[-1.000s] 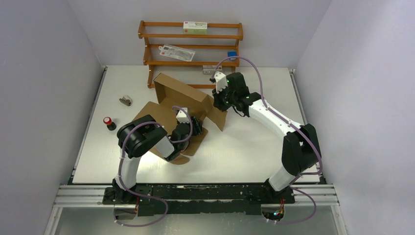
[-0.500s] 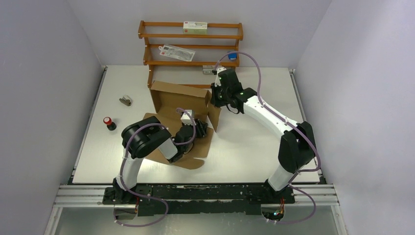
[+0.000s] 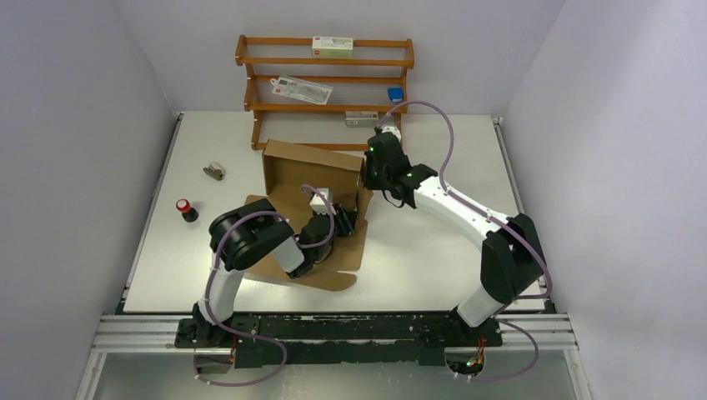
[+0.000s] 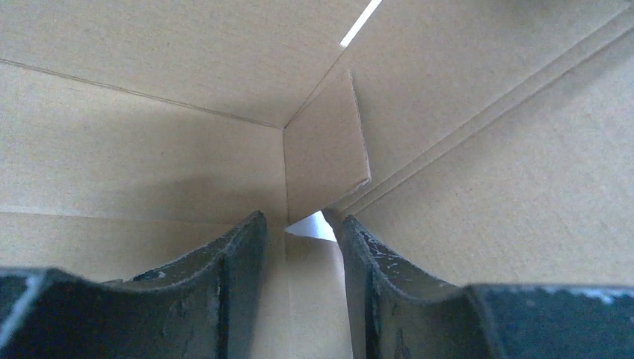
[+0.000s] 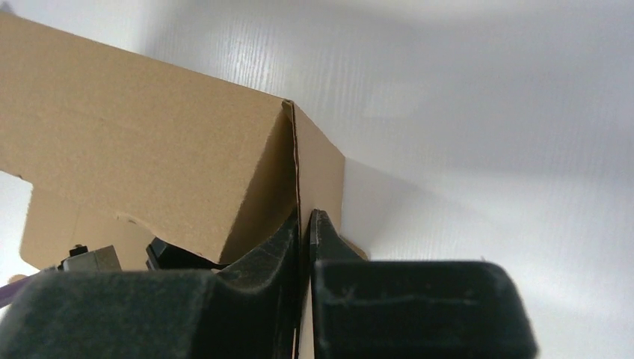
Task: Fold the paper box
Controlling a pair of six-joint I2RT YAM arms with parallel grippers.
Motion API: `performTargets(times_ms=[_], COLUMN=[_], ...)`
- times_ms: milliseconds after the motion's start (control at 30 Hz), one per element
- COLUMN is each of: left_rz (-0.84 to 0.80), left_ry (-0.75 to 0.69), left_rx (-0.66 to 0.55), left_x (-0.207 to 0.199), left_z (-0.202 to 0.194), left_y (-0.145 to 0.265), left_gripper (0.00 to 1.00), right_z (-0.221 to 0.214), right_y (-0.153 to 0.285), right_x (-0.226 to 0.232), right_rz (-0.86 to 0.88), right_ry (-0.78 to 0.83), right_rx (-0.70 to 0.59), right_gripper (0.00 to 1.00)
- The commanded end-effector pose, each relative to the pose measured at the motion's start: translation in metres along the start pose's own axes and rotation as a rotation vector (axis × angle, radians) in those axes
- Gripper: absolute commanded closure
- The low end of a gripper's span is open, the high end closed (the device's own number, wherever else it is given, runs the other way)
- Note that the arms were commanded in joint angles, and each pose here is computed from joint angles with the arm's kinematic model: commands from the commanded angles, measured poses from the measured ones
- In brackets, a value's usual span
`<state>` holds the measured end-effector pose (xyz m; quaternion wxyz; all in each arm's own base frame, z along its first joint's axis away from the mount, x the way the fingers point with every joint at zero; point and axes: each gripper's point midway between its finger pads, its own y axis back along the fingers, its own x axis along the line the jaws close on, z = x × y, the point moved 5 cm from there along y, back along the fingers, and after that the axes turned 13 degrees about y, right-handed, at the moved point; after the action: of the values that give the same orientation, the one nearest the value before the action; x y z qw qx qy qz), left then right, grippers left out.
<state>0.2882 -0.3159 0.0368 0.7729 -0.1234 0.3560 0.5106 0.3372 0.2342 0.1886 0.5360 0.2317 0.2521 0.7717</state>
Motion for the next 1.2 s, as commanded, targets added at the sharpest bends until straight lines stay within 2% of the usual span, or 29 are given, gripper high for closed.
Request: performTargets(times_ms=[0, 333, 433, 900, 1100, 1167], left_rz=[-0.006, -0.017, -0.021, 0.046, 0.166, 0.186], left_ry=[0.008, 0.03, 0.03, -0.044, -0.128, -0.142], left_rx=[0.1, 0.106, 0.1, 0.109, 0.177, 0.199], left_x=[0.006, 0.007, 0.004, 0.001, 0.023, 0.029], left_z=[-0.021, -0.016, -0.01, 0.022, 0.023, 0.019], left_y=[0.012, 0.026, 0.03, 0.059, 0.074, 0.078], left_gripper=[0.53, 0.57, 0.56, 0.45, 0.44, 0.45], right_z=[0.007, 0.016, 0.018, -0.002, -0.013, -0.015], right_y=[0.005, 0.026, 0.032, 0.029, 0.025, 0.023], right_x=[0.005, 0.018, 0.018, 0.016, 0.01, 0.011], right_rz=[-0.025, 0.069, 0.089, 0.1, 0.061, 0.064], right_ry=[-0.137, -0.132, -0.129, -0.072, -0.021, -0.025], right_rx=[-0.108, -0.208, -0.232, -0.176, -0.117, -0.099], right_gripper=[0.9, 0.6, 0.57, 0.58, 0.63, 0.67])
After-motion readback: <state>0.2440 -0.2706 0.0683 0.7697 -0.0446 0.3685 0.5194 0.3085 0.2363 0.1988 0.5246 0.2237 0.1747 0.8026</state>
